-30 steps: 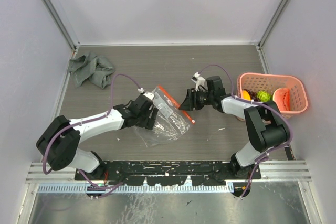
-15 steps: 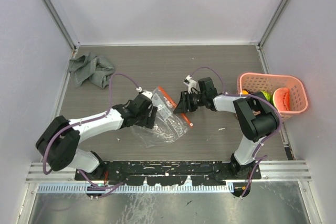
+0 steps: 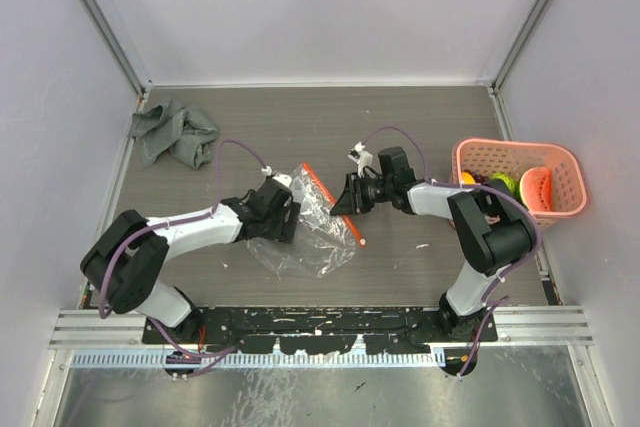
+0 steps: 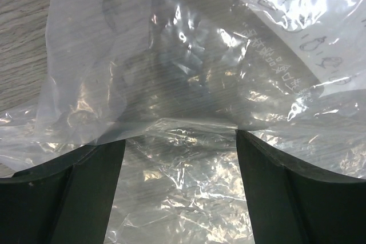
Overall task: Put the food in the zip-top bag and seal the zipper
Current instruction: Pick up the zipper food storage bag at the center of the board.
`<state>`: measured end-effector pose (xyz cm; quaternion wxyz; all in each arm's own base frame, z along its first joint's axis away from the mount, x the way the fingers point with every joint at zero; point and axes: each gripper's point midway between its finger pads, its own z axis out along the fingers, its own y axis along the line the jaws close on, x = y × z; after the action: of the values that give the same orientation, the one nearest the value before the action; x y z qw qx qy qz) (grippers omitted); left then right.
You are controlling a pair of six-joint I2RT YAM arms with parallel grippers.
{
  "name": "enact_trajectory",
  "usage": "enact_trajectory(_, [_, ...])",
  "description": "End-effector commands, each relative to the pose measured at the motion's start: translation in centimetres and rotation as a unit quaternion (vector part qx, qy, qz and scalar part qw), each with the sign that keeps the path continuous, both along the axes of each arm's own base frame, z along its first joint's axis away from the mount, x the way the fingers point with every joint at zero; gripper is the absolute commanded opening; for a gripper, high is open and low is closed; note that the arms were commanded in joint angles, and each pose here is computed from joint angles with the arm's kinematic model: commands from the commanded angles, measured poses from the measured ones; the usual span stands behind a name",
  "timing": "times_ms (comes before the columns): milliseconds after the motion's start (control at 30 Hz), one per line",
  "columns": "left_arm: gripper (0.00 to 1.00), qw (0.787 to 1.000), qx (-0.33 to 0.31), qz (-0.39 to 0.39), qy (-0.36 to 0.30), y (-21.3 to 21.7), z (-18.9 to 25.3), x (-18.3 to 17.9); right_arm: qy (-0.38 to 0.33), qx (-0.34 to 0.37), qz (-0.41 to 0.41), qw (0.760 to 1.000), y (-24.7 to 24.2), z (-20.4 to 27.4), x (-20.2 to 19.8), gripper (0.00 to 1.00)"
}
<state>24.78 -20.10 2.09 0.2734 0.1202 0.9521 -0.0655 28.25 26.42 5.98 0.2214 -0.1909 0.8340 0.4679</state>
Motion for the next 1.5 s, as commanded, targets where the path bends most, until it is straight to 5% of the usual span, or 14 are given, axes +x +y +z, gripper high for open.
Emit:
enact_trajectory(0, [0.79, 1.0, -0.016, 0.004, 0.004, -0.3, -0.3, 0.0, -0.05, 0.026, 0.01, 0.998, 0.6, 3.2, 0.2, 0.22])
enact_trajectory(233, [0.81, 0.999, -0.048, 0.009, -0.022, -0.7, 2.7, 0.2, -0.096, -0.032, -0.021, 0.995, 0.0, 4.1, 0.4, 0.01])
enact_trajectory(533, [0.87, 0.982, -0.14, 0.044, -0.117, -0.4, 12.8, 0.6, -0.209, -0.135, -0.099, 0.963, -1.1, 8.0, 1.6, 0.01])
enact_trajectory(933, [0.95, 0.935, -0.274, 0.035, -0.224, -1.6, 24.7, 1.4, -0.404, -0.203, -0.189, 0.872, -2.3, 20.0, 3.2, 0.01])
enact_trajectory(1233, [0.95, 0.902, -0.36, 0.04, -0.235, -3.5, 27.6, 1.9, -0.486, -0.266, -0.212, 0.805, -1.2, 23.5, 2.2, 0.01])
enact_trajectory(1467, [0.95, 0.886, -0.393, 0.084, -0.233, -2.7, 25.5, 2.3, -0.475, -0.269, -0.211, 0.811, 0.6, 19.9, 1.1, 0.01])
